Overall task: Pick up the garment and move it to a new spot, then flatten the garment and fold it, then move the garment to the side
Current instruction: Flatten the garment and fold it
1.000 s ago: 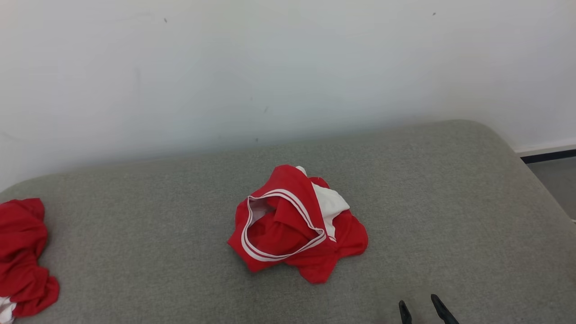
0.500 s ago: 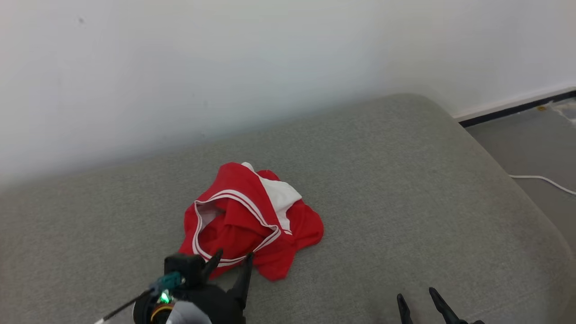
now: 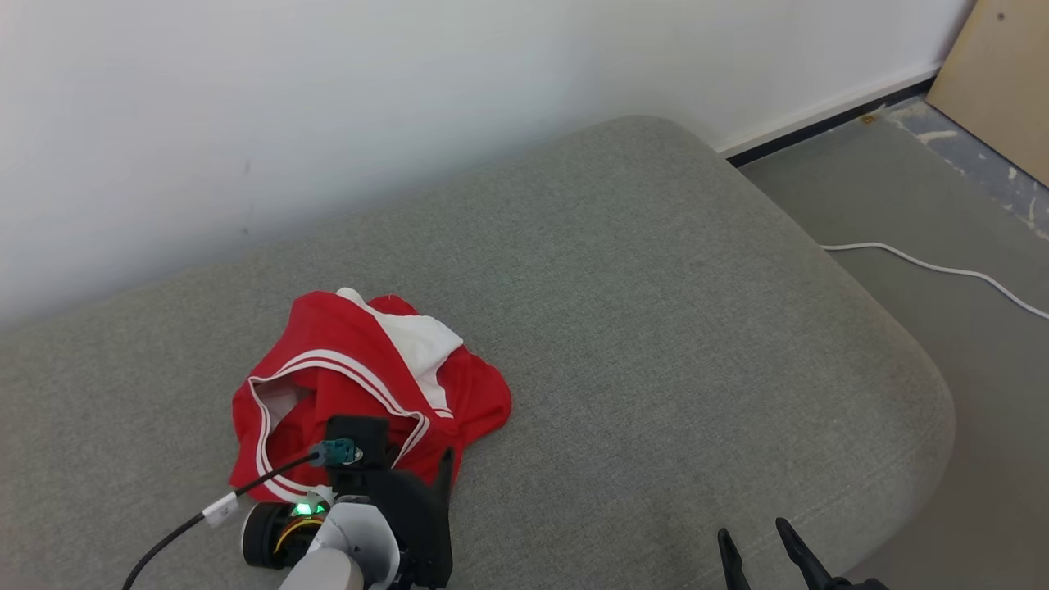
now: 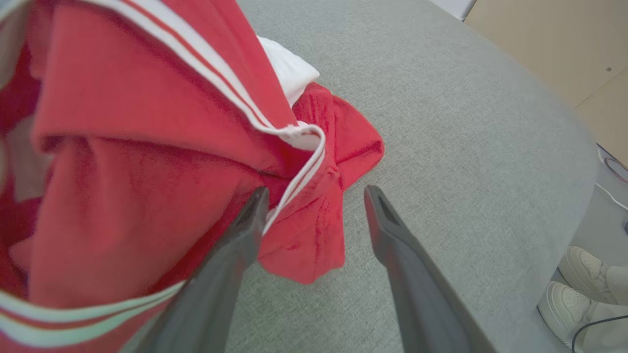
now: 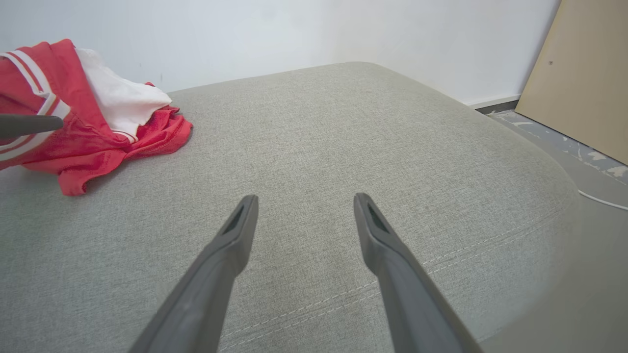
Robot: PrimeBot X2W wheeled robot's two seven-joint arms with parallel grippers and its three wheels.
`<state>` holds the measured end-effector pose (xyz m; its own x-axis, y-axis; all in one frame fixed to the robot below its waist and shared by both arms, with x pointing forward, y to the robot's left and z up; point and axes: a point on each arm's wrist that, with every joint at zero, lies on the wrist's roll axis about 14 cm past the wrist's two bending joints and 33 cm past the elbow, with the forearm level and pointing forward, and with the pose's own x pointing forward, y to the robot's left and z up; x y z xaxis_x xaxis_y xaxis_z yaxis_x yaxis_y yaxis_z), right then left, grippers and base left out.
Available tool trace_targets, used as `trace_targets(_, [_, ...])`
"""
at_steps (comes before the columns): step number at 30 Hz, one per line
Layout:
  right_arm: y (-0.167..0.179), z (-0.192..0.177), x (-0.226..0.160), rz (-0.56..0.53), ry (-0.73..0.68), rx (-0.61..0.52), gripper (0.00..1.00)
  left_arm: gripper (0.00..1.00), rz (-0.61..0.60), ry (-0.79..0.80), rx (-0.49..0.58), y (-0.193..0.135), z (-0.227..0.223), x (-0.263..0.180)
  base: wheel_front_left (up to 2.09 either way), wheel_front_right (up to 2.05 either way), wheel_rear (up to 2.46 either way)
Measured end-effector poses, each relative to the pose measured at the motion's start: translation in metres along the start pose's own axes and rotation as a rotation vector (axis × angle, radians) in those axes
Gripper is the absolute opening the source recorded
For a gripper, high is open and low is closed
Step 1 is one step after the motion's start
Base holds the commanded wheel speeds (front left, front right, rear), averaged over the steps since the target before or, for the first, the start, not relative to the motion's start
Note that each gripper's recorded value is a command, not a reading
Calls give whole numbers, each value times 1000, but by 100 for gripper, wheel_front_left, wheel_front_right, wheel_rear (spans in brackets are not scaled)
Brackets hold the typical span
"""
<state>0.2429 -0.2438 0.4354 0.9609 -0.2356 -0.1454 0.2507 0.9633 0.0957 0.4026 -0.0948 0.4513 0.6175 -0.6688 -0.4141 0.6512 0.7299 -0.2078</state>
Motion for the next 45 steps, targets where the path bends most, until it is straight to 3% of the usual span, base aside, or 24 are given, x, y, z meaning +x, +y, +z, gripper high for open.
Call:
trace_targets(10, [-1,-3,0,-13,14,15,100,100,6,78,32,0,-3,17,0,0,0])
trace_targets(11, [-1,-3,0,-12,14,15,100,33,-8,83,37,-3,-3,18,0,0,0])
trace_targets(12, [-1,-3,0,-12,15,15,100,0,-26,80,38,-7,-1,19,0,0,0])
trace_targets(18, [2,-3,2,-3,16,18,100,0,-94,-52,40,-24,39,24,0,0,0])
trace_targets(27, [7,-2,6,18,12,19,100,0,-217,-606,19,-56,194,-6,0,0,0])
trace_targets(31, [9,0,5,23,6,21,100,0,-280,-742,-13,-76,230,-22,0,0,0])
trace_targets(40, [5,0,2,4,5,32,100,0,-481,-1034,-187,-119,320,-79,0,0,0])
trace_targets(45, [7,-3,2,12,14,32,100,0,-552,-1160,-308,-115,350,-123,0,0,0])
